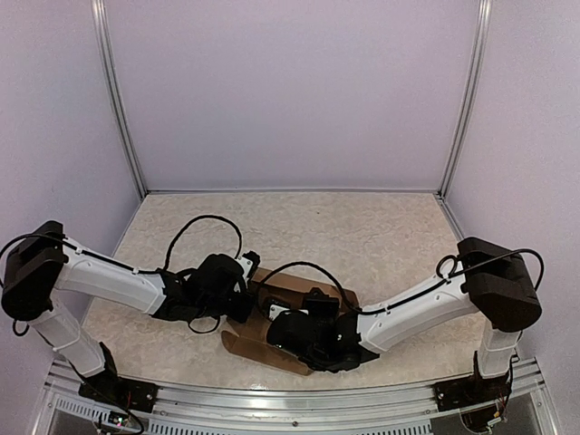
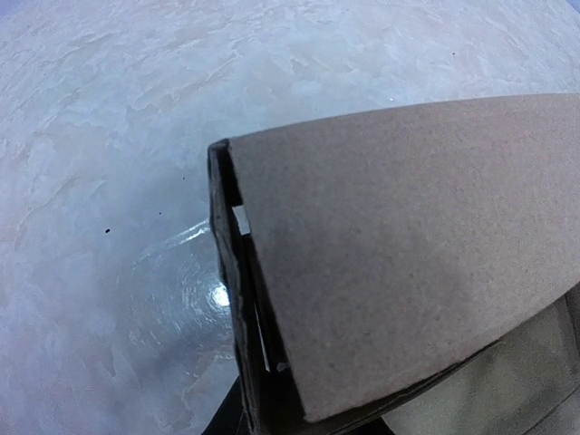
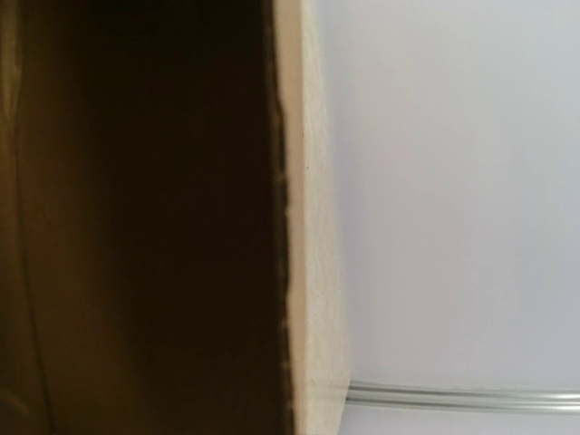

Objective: Fold the paper box

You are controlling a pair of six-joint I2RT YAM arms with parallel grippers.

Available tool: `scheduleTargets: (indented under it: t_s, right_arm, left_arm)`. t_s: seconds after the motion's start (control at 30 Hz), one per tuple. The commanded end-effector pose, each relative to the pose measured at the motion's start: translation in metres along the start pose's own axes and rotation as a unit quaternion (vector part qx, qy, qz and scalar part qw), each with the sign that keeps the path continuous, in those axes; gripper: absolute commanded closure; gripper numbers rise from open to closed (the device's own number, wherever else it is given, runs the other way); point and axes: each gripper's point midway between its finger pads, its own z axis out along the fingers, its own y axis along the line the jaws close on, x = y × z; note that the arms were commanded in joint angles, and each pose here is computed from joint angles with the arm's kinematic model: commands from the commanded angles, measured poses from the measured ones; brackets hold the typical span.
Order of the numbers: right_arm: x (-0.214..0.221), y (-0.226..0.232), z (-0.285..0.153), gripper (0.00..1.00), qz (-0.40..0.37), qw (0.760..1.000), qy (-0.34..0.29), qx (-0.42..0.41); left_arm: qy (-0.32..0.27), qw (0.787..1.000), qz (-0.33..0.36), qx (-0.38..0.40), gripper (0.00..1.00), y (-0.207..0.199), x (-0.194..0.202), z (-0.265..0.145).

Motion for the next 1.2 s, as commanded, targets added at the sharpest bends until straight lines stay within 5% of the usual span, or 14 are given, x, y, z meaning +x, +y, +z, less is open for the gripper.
scheduleTargets:
  t_s: [0.0, 0.3, 0.6, 1.17]
  right_arm:
    - [-0.006, 0.020, -0.005, 1.00, 0.007, 0.999, -0.009, -0.033]
    - [-0.007, 0.023, -0.009, 1.00, 0.034, 0.997, -0.012, -0.063]
    - [0.000, 0.031, -0.013, 1.00, 0.056, 0.994, -0.011, -0.098]
    - [-0.002, 0.030, -0.020, 1.00, 0.127, 0.976, -0.010, -0.177]
  left_arm:
    - [-0.028, 0.999, 0.001, -0.021, 0.75, 0.003, -0.018, 0.000]
    - [-0.053, 0.998, 0.022, -0.013, 0.65, -0.001, -0.030, 0.003]
    - [-0.075, 0.997, 0.023, 0.019, 0.66, -0.011, -0.038, 0.010]
    - [-0.116, 0.991, 0.015, 0.057, 0.96, -0.026, -0.052, 0.010]
